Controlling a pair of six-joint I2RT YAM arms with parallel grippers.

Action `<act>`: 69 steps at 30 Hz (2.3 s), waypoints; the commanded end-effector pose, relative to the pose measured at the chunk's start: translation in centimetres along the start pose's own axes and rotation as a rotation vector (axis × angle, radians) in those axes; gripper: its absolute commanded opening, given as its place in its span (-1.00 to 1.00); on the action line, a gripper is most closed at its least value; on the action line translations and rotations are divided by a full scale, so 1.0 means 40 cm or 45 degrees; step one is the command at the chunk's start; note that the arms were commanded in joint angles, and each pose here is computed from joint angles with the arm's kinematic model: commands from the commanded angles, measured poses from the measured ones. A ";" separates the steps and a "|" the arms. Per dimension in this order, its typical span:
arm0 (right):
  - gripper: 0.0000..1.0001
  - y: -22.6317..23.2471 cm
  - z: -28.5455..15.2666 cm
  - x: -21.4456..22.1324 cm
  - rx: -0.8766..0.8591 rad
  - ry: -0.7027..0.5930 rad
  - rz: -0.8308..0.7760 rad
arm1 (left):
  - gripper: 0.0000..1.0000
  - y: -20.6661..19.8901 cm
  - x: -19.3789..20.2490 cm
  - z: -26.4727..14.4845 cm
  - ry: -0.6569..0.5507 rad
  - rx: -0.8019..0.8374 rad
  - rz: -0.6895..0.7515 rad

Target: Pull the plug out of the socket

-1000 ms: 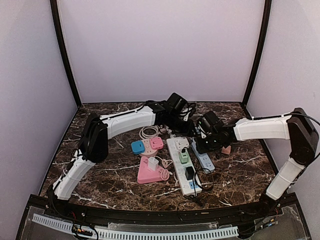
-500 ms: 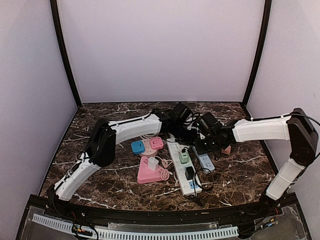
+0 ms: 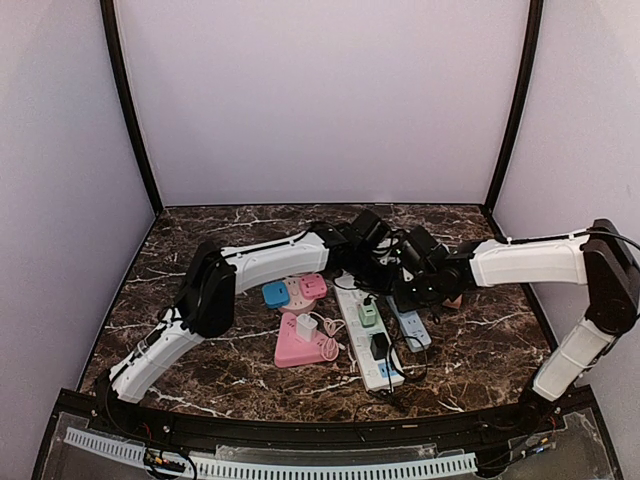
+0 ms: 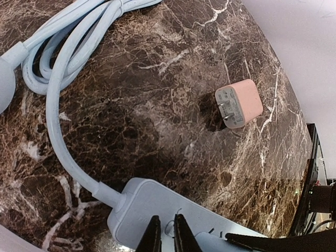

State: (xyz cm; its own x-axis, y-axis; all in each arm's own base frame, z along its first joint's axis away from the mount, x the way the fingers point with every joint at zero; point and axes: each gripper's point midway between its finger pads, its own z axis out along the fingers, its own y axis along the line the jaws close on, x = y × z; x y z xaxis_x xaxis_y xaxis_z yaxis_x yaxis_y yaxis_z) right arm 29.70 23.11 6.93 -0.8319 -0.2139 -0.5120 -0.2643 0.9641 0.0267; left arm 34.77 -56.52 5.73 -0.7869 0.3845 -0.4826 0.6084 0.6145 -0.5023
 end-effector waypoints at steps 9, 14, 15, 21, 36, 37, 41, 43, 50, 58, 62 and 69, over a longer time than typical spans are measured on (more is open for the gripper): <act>-0.87 0.010 -0.099 -0.092 -0.087 -0.264 0.128 | -0.81 0.098 0.174 0.072 0.251 -0.219 0.020; -0.87 0.010 -0.094 -0.091 -0.090 -0.271 0.135 | -0.81 0.100 0.197 0.081 0.281 -0.237 0.031; -0.87 0.007 -0.091 -0.089 -0.083 -0.269 0.136 | -0.81 0.102 0.202 0.083 0.287 -0.243 0.033; -0.88 0.003 -0.074 -0.069 -0.077 -0.248 0.158 | -0.81 0.094 0.207 0.081 0.296 -0.238 0.035; -0.88 -0.031 -0.129 -0.098 -0.029 -0.334 0.152 | -0.65 -0.079 -0.109 -0.174 -0.100 0.053 -0.049; -0.88 -0.034 -0.133 -0.103 -0.025 -0.342 0.149 | -0.64 -0.083 -0.123 -0.189 -0.117 0.063 -0.056; -0.87 -0.051 -0.163 -0.143 -0.032 -0.400 0.164 | -0.55 -0.067 -0.178 -0.266 -0.181 0.080 -0.141; -0.87 -0.057 -0.178 -0.164 -0.058 -0.427 0.171 | -0.50 -0.064 -0.188 -0.287 -0.184 0.099 -0.175; -0.87 -0.055 -0.213 -0.221 -0.155 -0.488 0.162 | -0.29 -0.081 -0.184 -0.289 -0.152 0.189 -0.249; -0.88 -0.018 -0.229 -0.255 -0.257 -0.515 0.158 | -0.05 -0.097 -0.169 -0.259 -0.111 0.283 -0.287; -0.88 -0.005 -0.230 -0.266 -0.287 -0.528 0.167 | -0.05 -0.087 -0.151 -0.238 -0.077 0.293 -0.350; -0.89 0.004 -0.231 -0.281 -0.301 -0.554 0.168 | -0.05 -0.065 -0.125 -0.195 -0.036 0.315 -0.492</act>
State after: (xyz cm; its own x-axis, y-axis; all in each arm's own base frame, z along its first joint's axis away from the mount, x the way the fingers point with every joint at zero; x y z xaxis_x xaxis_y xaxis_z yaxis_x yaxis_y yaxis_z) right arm 32.57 22.32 16.27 -0.6975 -0.0271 -0.7161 -0.2687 0.9363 0.2262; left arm 36.72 -54.47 14.35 -0.9411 0.1661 -0.2946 0.3363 0.5514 -0.7634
